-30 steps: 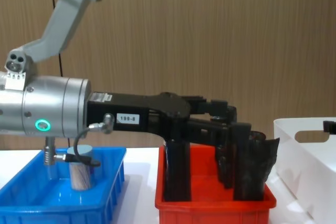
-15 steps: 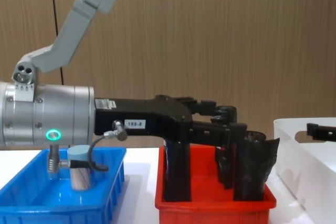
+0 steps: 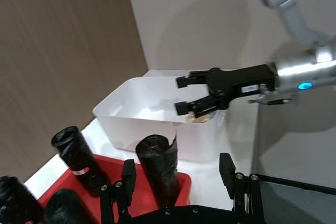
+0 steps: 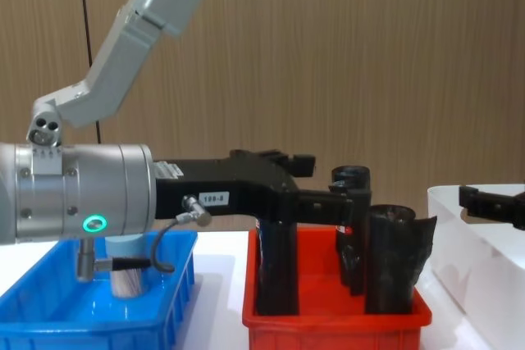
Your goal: Pick the cotton swabs from the blue box and place them into the white box.
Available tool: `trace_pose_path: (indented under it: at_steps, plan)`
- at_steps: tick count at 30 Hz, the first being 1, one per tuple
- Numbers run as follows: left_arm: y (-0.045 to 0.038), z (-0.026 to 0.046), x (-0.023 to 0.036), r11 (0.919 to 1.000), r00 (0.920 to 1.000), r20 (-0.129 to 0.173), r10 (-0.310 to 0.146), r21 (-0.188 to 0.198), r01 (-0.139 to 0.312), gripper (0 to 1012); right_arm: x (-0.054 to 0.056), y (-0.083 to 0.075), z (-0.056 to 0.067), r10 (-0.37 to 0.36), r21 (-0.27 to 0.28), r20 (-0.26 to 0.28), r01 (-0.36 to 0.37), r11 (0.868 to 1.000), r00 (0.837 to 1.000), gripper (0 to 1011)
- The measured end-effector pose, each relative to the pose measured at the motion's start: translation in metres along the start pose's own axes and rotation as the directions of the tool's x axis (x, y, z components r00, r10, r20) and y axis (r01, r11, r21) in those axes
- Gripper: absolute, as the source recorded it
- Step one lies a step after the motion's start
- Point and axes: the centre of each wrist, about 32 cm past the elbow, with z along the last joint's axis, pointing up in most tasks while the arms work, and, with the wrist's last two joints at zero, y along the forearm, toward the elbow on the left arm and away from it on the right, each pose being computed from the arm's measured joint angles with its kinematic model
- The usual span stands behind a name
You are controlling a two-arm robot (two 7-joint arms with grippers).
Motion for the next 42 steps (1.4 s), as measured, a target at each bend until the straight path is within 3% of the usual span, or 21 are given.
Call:
trace_pose_path:
  at_steps: [8,11,21,30,33,35,42]
  plan:
    - [-0.0001,-0.0029,-0.0099,0.9956,0.9956,0.011,0.093,0.000,-0.093,1004,-0.022,-0.016,0.003,-0.004,0.042,-0.005,0.004,0.999,1.000,1002]
    - [-0.0002,-0.0041,-0.0146,0.9907,0.9905,0.015,0.136,0.000,-0.136,1004,-0.032,-0.024,0.005,-0.007,0.063,-0.009,0.008,0.998,1.000,1001]
    - [-0.0001,-0.0066,-0.0257,0.9714,0.9710,0.026,0.237,-0.005,-0.237,1004,-0.043,-0.033,0.008,-0.013,0.086,-0.015,0.014,0.996,1.000,1001]
    - [0.0002,-0.0089,-0.0365,0.9422,0.9416,0.036,0.335,-0.011,-0.335,1004,-0.044,-0.034,0.008,-0.013,0.087,-0.015,0.015,0.996,1.000,1002]
    - [0.0003,-0.0094,-0.0409,0.9264,0.9256,0.039,0.377,-0.016,-0.376,1004,-0.044,-0.034,0.008,-0.013,0.087,-0.015,0.015,0.996,1.000,1001]
    - [0.0003,-0.0096,-0.0419,0.9234,0.9225,0.040,0.384,-0.016,-0.384,1004,-0.044,-0.034,0.008,-0.013,0.087,-0.015,0.015,0.996,1.000,1001]
    - [0.0008,-0.0114,-0.0513,0.8867,0.8856,0.044,0.462,-0.025,-0.462,1004,-0.044,-0.034,0.008,-0.013,0.087,-0.015,0.015,0.996,1.000,1002]
